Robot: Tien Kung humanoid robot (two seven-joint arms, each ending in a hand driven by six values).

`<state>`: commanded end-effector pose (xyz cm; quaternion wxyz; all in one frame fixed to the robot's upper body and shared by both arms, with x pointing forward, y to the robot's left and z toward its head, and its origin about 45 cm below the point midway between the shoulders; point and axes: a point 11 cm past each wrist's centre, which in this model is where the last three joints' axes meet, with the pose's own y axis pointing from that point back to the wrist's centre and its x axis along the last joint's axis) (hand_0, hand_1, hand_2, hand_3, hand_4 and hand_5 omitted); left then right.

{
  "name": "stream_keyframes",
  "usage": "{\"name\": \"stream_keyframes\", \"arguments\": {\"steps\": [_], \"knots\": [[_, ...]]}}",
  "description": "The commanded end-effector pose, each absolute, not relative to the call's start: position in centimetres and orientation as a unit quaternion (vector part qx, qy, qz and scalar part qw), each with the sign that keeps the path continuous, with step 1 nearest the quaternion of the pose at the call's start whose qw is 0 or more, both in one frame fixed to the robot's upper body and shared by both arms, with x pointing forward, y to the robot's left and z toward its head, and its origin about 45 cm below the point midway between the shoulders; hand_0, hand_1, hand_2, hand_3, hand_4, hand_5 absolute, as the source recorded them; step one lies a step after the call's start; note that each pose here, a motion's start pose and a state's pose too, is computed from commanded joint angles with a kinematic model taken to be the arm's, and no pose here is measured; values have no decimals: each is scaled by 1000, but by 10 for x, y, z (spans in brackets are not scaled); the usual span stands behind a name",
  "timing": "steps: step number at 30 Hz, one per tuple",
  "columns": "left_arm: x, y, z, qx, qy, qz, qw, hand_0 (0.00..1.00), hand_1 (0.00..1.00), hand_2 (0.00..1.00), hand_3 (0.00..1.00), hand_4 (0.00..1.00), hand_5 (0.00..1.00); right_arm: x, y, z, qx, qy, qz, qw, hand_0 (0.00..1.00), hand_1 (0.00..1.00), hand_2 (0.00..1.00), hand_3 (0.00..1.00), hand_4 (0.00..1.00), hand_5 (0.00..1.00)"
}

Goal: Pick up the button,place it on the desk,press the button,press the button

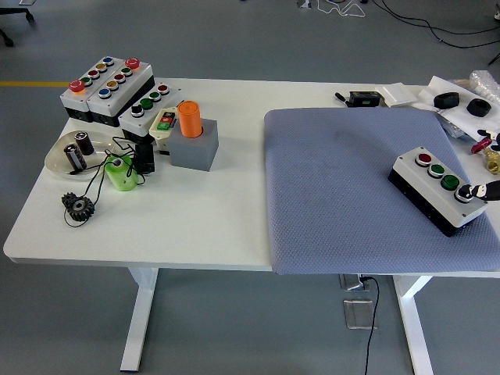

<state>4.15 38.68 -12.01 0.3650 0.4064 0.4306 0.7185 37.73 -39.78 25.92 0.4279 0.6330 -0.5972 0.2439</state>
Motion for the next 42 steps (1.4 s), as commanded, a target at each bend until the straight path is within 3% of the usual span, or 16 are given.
{"name": "stream_keyframes", "arguments": {"steps": [10, 31, 32, 37, 38, 42], "knots": [[41, 387, -120, 407, 431, 719, 364, 749, 826, 836, 712, 489, 998, 387, -365, 243, 658, -600, 200, 409, 998, 974, 998, 998, 908, 150], [36, 383, -122, 417, 437, 713, 356, 746, 824, 834, 706, 487, 998, 420, -363, 209, 601, -575, 186, 523, 981, 943, 991, 998, 903, 163], [36, 383, -122, 417, 437, 713, 356, 745, 824, 834, 706, 486, 998, 422, -363, 208, 599, -573, 188, 527, 954, 911, 942, 993, 901, 168], [34, 383, -122, 422, 437, 710, 356, 745, 824, 834, 706, 486, 998, 428, -359, 205, 589, -563, 195, 546, 954, 911, 942, 993, 901, 168], [34, 383, -122, 422, 437, 710, 356, 743, 823, 832, 705, 481, 998, 429, -358, 204, 586, -556, 200, 554, 815, 767, 780, 918, 894, 163], [33, 383, -122, 422, 437, 711, 355, 743, 823, 832, 705, 481, 998, 429, -357, 200, 580, -537, 210, 575, 815, 767, 780, 918, 894, 163]]}}
